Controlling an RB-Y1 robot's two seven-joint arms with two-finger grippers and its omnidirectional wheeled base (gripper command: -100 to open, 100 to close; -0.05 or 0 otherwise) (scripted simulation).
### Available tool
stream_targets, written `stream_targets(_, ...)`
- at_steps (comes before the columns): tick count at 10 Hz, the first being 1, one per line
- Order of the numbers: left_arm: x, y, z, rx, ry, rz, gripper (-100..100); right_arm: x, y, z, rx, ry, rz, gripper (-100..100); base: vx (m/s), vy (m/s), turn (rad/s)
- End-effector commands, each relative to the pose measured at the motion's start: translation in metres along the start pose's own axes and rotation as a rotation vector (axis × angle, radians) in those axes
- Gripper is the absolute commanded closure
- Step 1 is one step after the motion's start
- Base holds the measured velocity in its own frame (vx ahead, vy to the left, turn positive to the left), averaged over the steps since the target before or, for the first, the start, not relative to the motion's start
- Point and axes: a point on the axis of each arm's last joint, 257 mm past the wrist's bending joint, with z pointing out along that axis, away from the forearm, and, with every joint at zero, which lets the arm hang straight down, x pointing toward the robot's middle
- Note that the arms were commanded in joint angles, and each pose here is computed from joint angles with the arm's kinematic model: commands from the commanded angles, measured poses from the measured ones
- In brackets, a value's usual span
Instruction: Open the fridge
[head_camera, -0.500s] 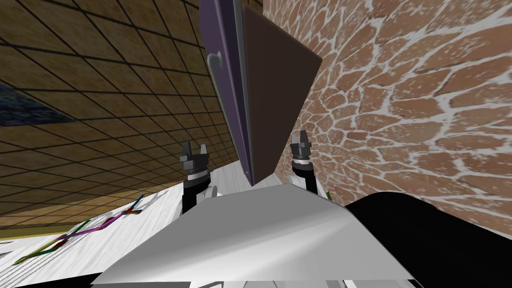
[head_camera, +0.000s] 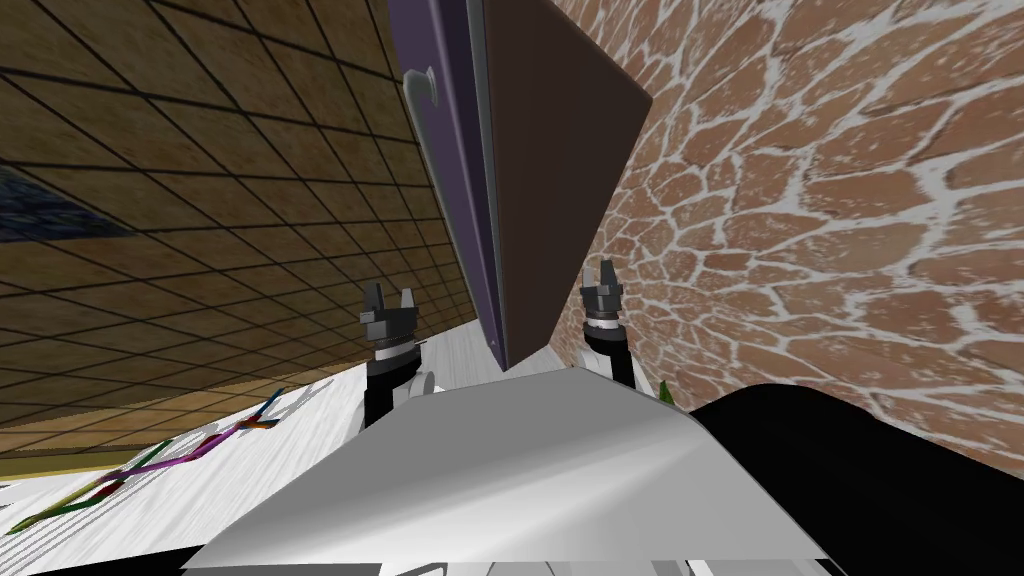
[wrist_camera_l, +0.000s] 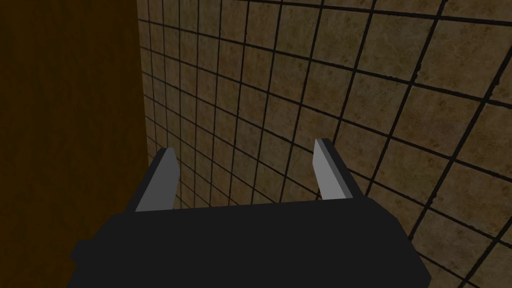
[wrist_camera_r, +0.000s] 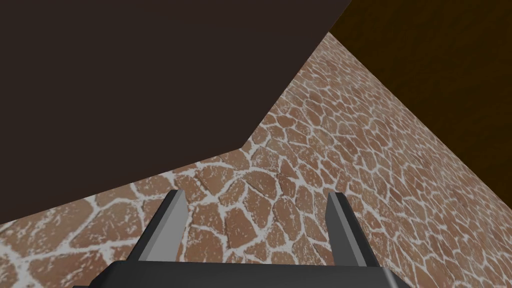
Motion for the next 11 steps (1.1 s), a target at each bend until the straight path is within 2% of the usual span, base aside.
stream_targets(1, 0.0, 0.0, 0.0, 0.0, 0.0, 0.0, 0, 0.0, 0.0, 0.0, 0.0, 0.0, 0.0, 0, 0.0, 0.0, 0.0)
stream_targets(4, 0.0, 0.0, 0.0, 0.0, 0.0, 0.0, 0, 0.0, 0.0, 0.0, 0.0, 0.0, 0.0, 0, 0.0, 0.0, 0.0)
stream_targets(5, 0.0, 0.0, 0.0, 0.0, 0.0, 0.0, 0, 0.007, -0.002, 0.001, -0.004, 0.032, 0.055, -100, 0.001, 0.008, 0.034)
stream_targets(9, 0.0, 0.0, 0.0, -0.001, 0.0, 0.0, 0, 0.019, -0.009, 0.002, -0.004, 0.059, 0.256, -100, -0.008, 0.018, 0.043)
stream_targets(10, 0.0, 0.0, 0.0, -0.001, 0.0, 0.0, 0, 0.019, -0.009, 0.002, -0.004, 0.059, 0.261, -100, -0.005, 0.016, 0.013)
stream_targets(11, 0.0, 0.0, 0.0, -0.001, 0.0, 0.0, 0, 0.022, -0.011, 0.002, -0.003, 0.06, 0.332, -100, -0.006, 0.015, 0.033)
